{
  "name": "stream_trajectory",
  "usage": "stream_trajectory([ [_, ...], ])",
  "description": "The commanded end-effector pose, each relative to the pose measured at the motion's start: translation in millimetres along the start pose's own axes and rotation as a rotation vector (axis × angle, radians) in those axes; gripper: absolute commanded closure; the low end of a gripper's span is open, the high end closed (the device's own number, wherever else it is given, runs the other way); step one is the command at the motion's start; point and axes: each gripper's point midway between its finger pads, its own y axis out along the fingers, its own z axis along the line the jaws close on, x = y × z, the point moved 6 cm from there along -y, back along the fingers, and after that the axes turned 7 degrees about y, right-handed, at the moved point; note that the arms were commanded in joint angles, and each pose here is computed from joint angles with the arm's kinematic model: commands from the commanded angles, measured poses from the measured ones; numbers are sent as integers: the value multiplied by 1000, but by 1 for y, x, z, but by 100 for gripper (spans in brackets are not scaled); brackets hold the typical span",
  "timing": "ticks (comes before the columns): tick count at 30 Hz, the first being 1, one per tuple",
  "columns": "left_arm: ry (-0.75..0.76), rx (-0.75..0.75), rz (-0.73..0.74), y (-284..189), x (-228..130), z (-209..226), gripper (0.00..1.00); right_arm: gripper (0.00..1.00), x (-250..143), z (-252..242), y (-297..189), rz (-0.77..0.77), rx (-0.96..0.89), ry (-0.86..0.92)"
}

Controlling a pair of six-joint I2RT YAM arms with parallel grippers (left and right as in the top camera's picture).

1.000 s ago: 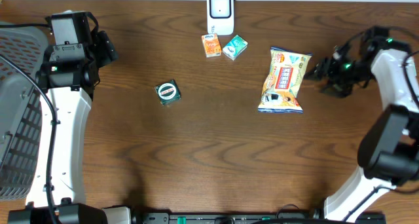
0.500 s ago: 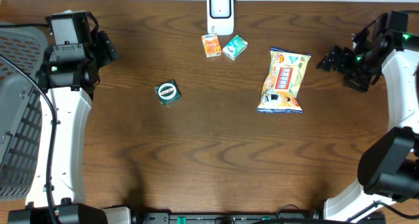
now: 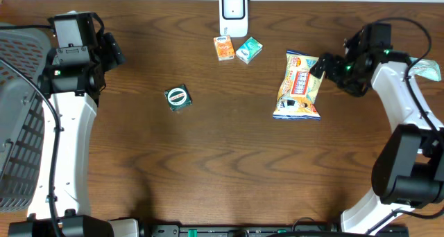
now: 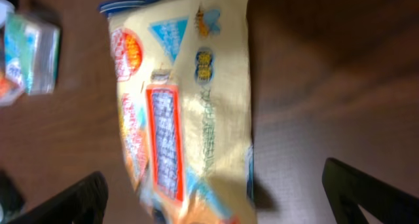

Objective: Scan the item barcode
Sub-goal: 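Grasp the snack bag top edge with the right gripper and lift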

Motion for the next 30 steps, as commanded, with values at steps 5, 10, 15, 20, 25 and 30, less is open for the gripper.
stream_trajectory([
  [5, 10, 13, 0, 1, 2, 2, 2, 2, -14, 3, 52, 72, 77, 23],
  [10, 10, 13, 0, 1, 2, 2, 2, 4, -30, 8, 88, 136, 63, 0],
  [15, 10, 13, 0, 1, 2, 2, 2, 58, -45, 12, 109, 184, 50, -22],
  [20, 10, 13, 0, 1, 2, 2, 2, 99, -36, 19, 101, 157, 70, -7],
  [25, 11, 13, 0, 1, 2, 2, 2, 99, -14, 43, 72, 102, 185, -29],
  [30, 10, 13, 0, 1, 2, 2, 2, 99, 23, 82, 26, -11, 367, -53],
])
